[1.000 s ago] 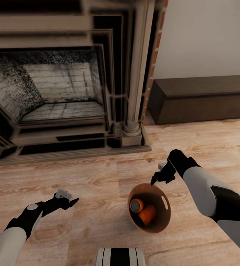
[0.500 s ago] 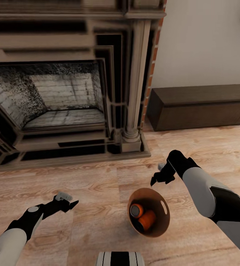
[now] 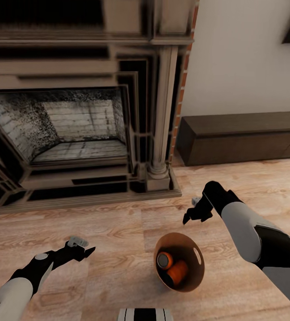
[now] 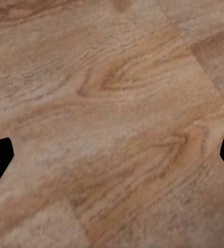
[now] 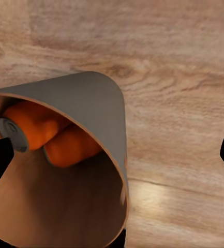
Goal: Put the three can of soda from the living room inside the tash can in the kitchen.
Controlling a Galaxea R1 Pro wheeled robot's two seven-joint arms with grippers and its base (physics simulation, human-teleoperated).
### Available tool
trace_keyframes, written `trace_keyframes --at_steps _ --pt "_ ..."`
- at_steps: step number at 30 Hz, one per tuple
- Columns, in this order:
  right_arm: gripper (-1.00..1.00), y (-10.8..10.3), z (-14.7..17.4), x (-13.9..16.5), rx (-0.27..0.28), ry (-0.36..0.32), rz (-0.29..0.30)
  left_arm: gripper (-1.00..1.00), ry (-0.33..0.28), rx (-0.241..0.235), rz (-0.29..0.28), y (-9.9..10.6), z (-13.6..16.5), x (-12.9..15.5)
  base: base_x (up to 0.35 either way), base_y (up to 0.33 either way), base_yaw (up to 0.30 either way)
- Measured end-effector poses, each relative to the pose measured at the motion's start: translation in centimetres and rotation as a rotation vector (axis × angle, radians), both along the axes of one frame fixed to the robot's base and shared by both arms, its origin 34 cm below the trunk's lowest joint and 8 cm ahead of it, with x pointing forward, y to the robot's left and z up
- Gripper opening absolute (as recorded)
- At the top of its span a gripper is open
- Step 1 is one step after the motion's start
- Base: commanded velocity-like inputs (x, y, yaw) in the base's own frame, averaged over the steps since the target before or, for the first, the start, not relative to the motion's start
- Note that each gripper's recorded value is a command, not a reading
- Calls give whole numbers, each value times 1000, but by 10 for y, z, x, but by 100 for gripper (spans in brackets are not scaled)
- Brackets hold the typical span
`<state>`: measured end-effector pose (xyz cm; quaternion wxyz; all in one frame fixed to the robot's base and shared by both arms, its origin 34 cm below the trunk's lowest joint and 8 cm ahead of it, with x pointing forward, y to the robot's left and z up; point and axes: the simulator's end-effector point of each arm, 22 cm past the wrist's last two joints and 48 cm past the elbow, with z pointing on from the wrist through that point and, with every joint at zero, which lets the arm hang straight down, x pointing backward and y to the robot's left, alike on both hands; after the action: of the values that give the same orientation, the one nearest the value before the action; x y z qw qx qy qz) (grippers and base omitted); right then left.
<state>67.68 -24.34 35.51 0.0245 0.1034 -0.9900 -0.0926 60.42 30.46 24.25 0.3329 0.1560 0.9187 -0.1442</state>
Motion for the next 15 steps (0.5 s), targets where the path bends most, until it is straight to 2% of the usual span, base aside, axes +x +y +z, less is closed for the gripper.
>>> trace_keyframes --at_steps 15 --pt "100 -1 31 0 0 -46 -2 100 -61 0 1 0 34 15 0 0 0"
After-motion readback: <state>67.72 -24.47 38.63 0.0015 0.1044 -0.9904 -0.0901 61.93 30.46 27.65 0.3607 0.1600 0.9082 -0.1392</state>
